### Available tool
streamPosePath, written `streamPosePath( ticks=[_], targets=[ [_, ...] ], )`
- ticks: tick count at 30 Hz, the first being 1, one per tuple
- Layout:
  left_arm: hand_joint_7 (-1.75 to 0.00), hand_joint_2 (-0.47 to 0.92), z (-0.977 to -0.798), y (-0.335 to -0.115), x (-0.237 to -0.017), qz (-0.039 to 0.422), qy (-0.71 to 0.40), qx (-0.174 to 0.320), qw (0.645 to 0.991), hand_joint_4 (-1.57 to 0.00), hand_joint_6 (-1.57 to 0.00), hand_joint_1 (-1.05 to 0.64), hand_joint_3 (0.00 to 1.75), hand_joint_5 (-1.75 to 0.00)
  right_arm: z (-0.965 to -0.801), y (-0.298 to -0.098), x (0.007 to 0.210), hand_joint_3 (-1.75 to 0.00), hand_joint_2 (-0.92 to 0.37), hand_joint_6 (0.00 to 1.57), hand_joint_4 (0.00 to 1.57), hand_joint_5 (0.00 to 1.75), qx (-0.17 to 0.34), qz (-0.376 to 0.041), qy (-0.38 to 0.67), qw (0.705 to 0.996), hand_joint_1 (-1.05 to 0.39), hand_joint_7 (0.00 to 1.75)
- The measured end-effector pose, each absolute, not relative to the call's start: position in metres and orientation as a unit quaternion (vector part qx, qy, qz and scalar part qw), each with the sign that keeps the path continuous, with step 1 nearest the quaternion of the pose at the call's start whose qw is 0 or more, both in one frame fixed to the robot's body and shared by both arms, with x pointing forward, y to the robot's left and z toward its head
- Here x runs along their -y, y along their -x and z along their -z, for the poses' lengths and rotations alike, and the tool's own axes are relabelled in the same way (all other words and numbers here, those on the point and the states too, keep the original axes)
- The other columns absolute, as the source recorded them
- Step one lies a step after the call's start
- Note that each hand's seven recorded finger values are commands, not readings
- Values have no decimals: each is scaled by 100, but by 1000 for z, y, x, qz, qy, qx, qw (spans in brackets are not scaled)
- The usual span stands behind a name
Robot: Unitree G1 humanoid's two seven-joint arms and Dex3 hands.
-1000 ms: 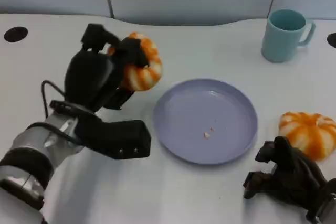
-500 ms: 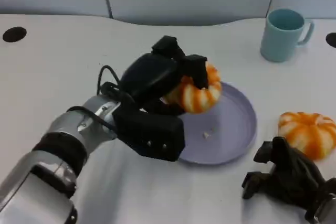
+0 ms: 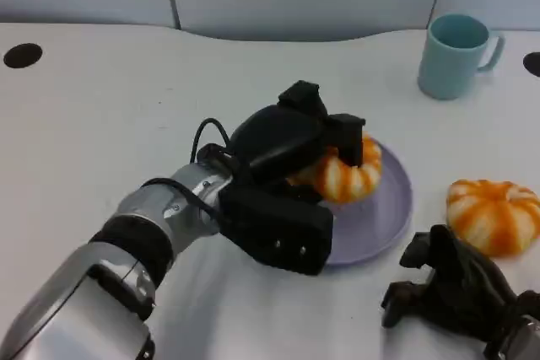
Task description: Grasp the bread from the table and place it into the plate.
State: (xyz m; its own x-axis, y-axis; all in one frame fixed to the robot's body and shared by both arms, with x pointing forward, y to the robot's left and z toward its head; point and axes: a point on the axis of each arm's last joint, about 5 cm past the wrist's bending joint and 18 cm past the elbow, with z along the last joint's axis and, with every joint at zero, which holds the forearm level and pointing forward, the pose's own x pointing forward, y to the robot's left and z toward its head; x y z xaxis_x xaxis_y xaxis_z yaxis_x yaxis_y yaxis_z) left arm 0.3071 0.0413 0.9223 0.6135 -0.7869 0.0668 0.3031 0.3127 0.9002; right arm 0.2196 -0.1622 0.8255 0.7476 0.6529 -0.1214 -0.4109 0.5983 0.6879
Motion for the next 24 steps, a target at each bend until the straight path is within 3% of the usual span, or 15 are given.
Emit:
streamPosePath(
  ticks=[2,3,4,6,11,18,24],
  targets=[
    [-64,69,-923,-309,-42,373,-473,228,765,-44,-47,-47,62,-102,-826,-219,162,-38,-78,157,157,53,-184,-304,-329,875,-31,39],
    [-54,83,-923,-310,-43,380,-481,214,761,-26,-34,-55,41,-90,-826,-219,162,-38,-79,157,157,53,-184,-304,-329,875,-31,39],
    [-49,87,-923,-310,-43,386,-489,200,756,-15,-27,-60,34,-83,-825,-219,162,-38,-79,157,157,53,-184,-304,-330,875,-31,38],
    [-44,91,-924,-312,-43,399,-511,176,741,-3,-6,-77,39,-58,-825,-219,162,-38,-79,157,157,53,-184,-304,-329,875,-31,38],
    [-5,92,-932,-316,-41,419,-557,154,700,0,0,-102,67,-6,-825,-219,162,-39,-79,157,157,53,-184,-301,-330,876,-30,39],
    [0,92,-935,-317,-43,442,-577,138,673,0,0,-105,72,0,-825,-220,162,-39,-78,157,157,54,-183,-301,-329,876,-30,38],
    [-1,92,-949,-323,-56,432,-514,148,727,0,-1,-105,66,0,-826,-220,161,-40,-79,157,157,55,-181,-301,-326,877,-30,38]
  ],
)
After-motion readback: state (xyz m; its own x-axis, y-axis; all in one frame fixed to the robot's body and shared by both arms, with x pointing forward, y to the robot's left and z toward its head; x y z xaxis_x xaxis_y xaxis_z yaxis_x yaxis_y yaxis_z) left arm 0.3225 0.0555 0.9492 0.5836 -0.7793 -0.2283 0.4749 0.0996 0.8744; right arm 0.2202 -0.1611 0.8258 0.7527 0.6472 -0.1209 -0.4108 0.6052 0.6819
